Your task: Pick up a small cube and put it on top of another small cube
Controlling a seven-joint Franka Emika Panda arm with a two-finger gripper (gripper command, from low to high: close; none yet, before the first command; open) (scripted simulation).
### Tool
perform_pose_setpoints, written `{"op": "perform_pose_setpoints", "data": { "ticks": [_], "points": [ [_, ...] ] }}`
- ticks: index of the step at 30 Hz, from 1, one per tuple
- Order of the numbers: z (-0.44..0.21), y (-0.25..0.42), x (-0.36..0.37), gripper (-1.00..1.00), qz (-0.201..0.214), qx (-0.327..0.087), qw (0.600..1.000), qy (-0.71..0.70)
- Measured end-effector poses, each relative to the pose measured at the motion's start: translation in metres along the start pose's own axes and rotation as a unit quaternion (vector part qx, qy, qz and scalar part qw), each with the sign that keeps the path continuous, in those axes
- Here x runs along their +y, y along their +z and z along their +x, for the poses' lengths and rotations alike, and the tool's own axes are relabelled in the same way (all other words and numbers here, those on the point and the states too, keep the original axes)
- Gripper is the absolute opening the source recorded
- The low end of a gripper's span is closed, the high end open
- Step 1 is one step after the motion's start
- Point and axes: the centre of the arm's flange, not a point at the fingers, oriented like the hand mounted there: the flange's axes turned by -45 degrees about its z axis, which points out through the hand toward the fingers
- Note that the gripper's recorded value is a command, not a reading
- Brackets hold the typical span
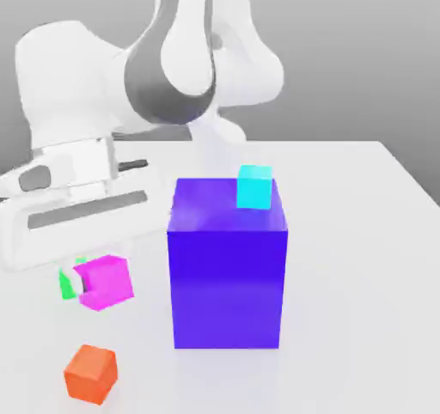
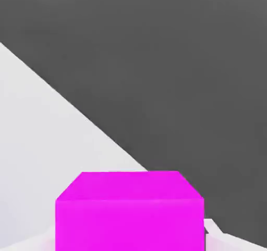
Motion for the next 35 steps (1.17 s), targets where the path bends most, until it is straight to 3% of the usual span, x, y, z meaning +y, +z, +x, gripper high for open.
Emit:
{"op": "perform_pose_setpoints", "data": {
  "ticks": [10, 14, 17, 24, 35],
  "points": [
    [-0.119, -0.02, -0.024, -1.0, 0.034, -0.092, 0.984, -0.151],
    [-0.162, -0.028, -0.042, -1.0, 0.064, -0.119, 0.968, -0.211],
    [-0.175, -0.02, -0.061, -1.0, 0.114, -0.139, 0.94, -0.291],
    [-0.193, 0.01, -0.074, -1.0, 0.15, -0.152, 0.924, -0.317],
    [-0.202, 0.043, -0.08, -1.0, 0.147, -0.147, 0.924, -0.321]
  ]
}}
